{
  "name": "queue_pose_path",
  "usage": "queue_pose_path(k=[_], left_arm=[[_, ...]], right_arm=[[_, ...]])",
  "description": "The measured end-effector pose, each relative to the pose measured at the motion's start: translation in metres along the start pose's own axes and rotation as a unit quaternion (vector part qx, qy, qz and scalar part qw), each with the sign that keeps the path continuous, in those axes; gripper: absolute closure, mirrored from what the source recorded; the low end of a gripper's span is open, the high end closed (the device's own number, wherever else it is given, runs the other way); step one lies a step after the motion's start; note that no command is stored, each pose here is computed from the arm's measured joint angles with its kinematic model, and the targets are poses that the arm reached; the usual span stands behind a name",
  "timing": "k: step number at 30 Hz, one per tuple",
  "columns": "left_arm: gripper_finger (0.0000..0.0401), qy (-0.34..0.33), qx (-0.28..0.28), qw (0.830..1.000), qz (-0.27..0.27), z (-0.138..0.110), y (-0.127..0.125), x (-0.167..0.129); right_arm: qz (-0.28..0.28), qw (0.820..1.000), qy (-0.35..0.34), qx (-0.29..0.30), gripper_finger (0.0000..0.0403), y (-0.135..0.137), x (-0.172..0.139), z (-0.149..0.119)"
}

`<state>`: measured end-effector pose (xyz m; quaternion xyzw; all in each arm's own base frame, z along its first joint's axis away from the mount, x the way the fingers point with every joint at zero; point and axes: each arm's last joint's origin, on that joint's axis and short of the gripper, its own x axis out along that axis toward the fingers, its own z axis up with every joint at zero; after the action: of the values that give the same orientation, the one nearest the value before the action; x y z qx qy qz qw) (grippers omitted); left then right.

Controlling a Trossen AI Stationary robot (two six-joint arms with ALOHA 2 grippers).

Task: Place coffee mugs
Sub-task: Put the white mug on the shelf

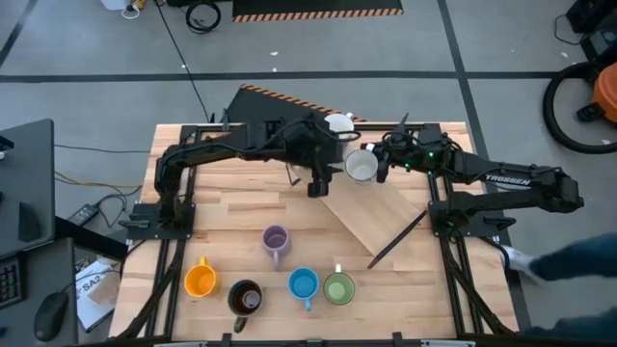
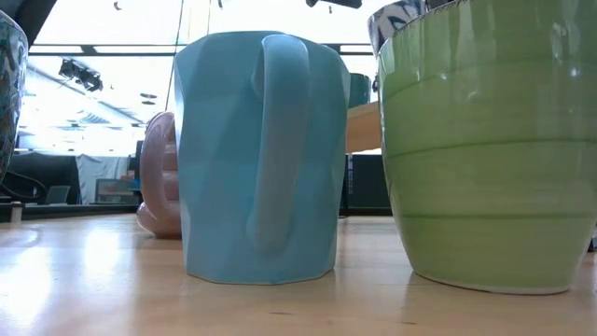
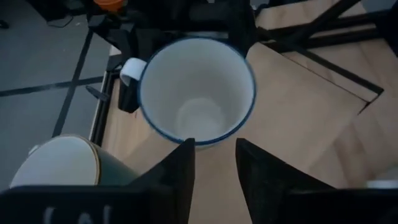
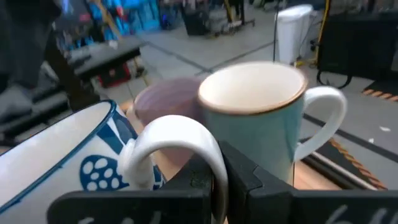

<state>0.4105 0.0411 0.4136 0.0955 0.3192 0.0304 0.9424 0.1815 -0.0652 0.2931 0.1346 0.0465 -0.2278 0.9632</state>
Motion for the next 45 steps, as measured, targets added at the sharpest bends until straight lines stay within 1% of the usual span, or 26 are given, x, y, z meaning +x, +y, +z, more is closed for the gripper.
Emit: queue_pose_path(k=[3, 7, 10, 13, 17, 25, 38, 42, 45], left_arm=[[0.0289, -0.003, -0.003, 1.000, 0.004, 0.000, 0.003, 0.000], [0.0301, -0.015, -0.013, 1.000, 0.008, 0.002, 0.005, 0.000], [0.0311, -0.026, -0.021, 0.999, 0.010, 0.004, 0.006, 0.000], [0.0318, -0.043, -0.033, 0.998, 0.013, 0.007, 0.007, 0.000], [0.0321, -0.052, -0.034, 0.998, 0.011, 0.010, 0.004, 0.000], [0.0321, -0.073, -0.032, 0.997, 0.010, 0.014, 0.001, 0.000], [0.0321, -0.071, -0.032, 0.997, 0.011, 0.014, 0.002, 0.000], [0.0321, -0.071, -0.029, 0.997, 0.011, 0.014, 0.001, 0.000], [0.0321, -0.071, -0.028, 0.997, 0.011, 0.014, 0.001, 0.000]], right_arm=[[-0.012, 0.999, -0.026, 0.014, 0.0375, -0.005, 0.003, -0.005], [-0.027, 0.999, -0.025, 0.035, 0.0371, -0.014, 0.008, -0.020], [-0.043, 0.996, -0.053, 0.051, 0.0373, -0.018, 0.010, -0.026], [-0.050, 0.995, -0.070, 0.055, 0.0375, -0.021, 0.012, -0.033], [-0.056, 0.994, -0.063, 0.066, 0.0375, -0.024, 0.014, -0.038], [-0.081, 0.994, -0.044, 0.060, 0.0375, -0.029, 0.023, -0.046], [-0.097, 0.993, -0.032, 0.053, 0.0374, -0.039, 0.031, -0.050], [-0.094, 0.994, -0.014, 0.048, 0.0364, -0.040, 0.031, -0.053], [-0.091, 0.995, -0.006, 0.047, 0.0347, -0.040, 0.031, -0.054]])
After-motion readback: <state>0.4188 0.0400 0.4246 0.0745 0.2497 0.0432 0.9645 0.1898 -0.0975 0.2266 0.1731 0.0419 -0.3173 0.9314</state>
